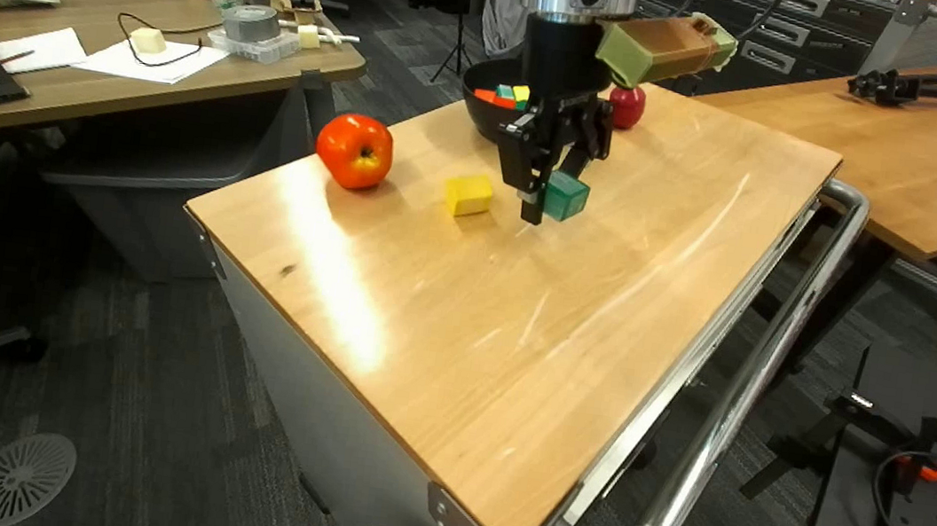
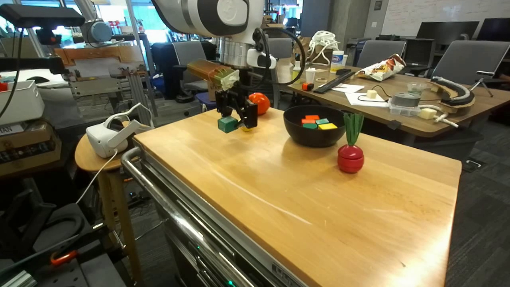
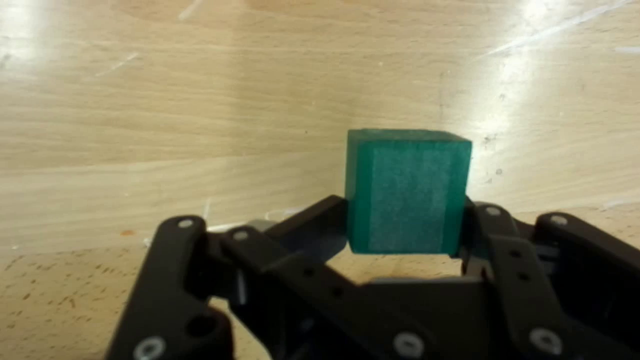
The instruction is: Move the apple to the left, take the radish and blocks out of the black bowl
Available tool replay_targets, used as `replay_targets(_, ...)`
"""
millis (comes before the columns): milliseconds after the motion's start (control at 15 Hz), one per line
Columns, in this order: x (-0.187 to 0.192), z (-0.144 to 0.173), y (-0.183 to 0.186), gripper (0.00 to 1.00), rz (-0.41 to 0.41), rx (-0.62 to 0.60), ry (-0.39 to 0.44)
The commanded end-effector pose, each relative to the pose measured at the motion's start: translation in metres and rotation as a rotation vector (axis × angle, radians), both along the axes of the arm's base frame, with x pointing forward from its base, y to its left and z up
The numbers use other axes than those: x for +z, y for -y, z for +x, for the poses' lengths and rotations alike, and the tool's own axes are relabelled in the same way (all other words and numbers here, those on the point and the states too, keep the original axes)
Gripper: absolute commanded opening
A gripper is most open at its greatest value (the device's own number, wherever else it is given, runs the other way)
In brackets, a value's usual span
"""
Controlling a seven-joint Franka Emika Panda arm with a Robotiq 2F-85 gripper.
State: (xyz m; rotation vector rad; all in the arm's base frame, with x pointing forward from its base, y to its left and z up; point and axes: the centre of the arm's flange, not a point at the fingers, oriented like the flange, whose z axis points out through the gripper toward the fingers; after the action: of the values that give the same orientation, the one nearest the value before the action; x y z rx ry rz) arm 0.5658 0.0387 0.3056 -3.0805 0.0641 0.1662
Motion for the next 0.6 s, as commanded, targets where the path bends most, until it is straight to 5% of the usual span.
replay_targets(0,0.006,-0.013,0.006,0.23,0.009,-0.026,0.04)
replay_targets(67,0.005,-0.012,0.007,0.23,0.008,-0.025,0.037)
replay_targets(133,0.004,-0.011,0.009,0.35,0.008,-0.024,0.035)
replay_targets(200,0.004,-0.01,0.011,0.23,0.007,-0.022,0.034)
replay_targets(267,0.003,-0.009,0.012,0.3,0.007,-0.022,0.029)
replay_targets(333,0.002,-0.007,0.014,0.69,0.001,-0.023,0.026)
replay_targets(533,0.0,-0.004,0.018,0.88,-0.005,-0.029,0.016)
